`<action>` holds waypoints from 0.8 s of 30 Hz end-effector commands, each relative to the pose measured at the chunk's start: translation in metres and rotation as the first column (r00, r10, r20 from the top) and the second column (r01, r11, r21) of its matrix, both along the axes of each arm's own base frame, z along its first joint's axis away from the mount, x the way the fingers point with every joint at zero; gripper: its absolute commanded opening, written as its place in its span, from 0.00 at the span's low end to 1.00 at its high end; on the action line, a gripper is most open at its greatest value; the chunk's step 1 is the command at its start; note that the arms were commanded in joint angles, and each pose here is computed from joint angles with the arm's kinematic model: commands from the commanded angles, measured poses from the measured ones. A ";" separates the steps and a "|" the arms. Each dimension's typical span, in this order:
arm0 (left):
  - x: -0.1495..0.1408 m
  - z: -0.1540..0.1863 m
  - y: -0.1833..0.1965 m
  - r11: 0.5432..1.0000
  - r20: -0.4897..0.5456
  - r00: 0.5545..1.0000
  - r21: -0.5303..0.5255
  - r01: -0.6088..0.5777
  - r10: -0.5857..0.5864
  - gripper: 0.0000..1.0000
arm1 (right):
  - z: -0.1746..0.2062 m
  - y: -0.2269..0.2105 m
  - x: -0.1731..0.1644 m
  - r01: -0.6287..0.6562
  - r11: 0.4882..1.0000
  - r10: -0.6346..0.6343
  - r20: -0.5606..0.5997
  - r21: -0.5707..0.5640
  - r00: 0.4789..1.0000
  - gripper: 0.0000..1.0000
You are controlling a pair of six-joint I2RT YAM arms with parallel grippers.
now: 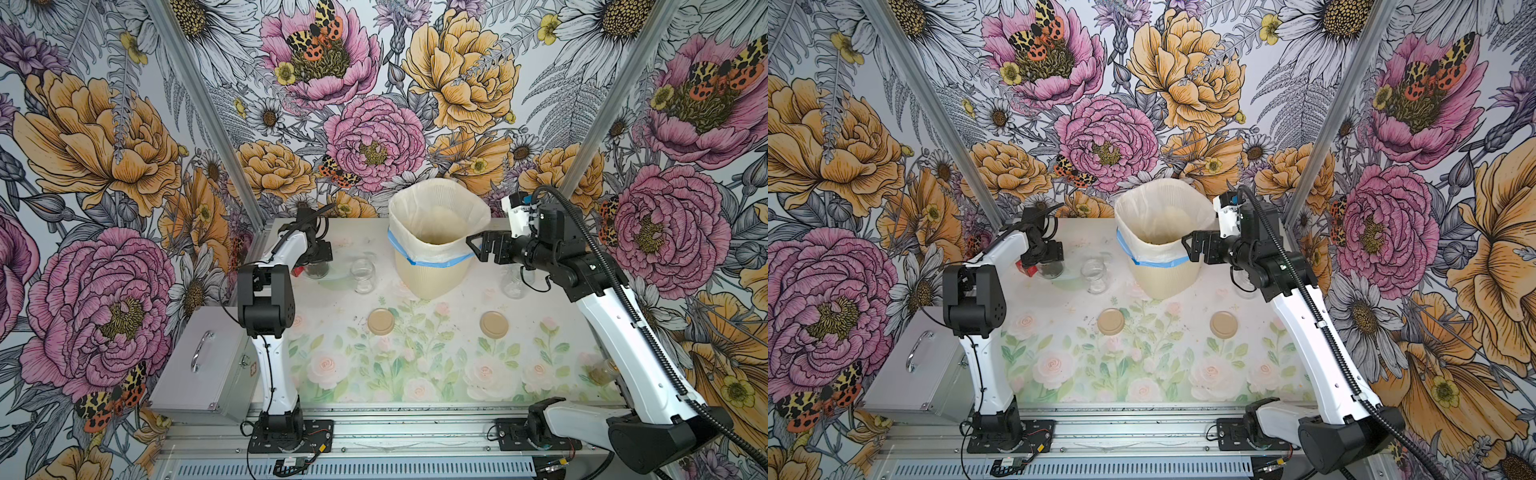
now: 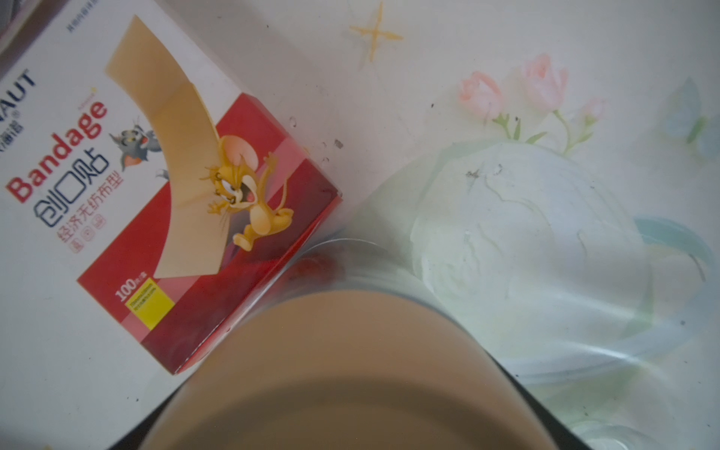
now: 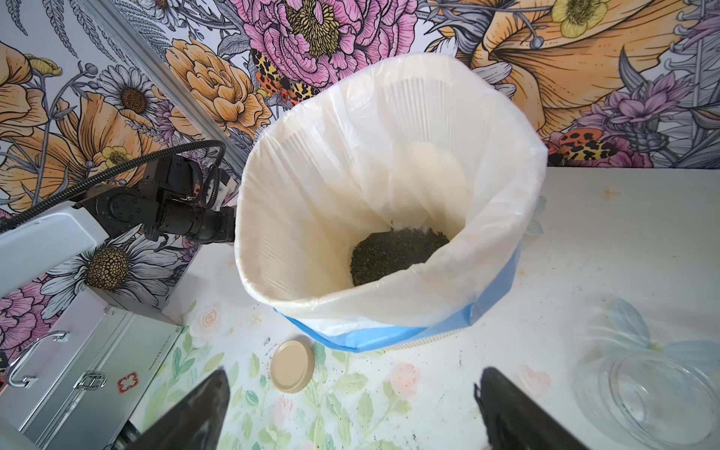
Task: Empty moldy tea leaves from jars
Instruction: Pick up the jar from the center of the board.
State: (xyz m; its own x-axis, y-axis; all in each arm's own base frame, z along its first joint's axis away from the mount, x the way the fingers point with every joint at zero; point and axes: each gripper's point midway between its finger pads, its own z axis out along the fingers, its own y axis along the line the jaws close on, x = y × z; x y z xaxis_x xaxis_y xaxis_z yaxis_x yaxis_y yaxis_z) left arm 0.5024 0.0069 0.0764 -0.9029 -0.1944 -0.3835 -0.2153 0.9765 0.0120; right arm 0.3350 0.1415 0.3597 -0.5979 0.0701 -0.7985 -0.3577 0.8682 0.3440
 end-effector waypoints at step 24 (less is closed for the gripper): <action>-0.049 0.164 -0.056 0.944 0.325 0.929 -0.213 0.254 -0.177 0.58 | 0.020 0.003 0.000 -0.006 1.000 0.005 0.052 0.010 0.999 1.00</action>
State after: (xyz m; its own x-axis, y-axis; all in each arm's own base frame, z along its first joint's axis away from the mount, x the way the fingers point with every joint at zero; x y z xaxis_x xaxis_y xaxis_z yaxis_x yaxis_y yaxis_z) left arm 0.4595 -0.0383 0.1842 -0.8589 -0.1450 -0.4912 -0.0502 0.9783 -0.2010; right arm 0.3362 0.1390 0.3604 -0.5967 0.0814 -0.7983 -0.3403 0.8753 0.3435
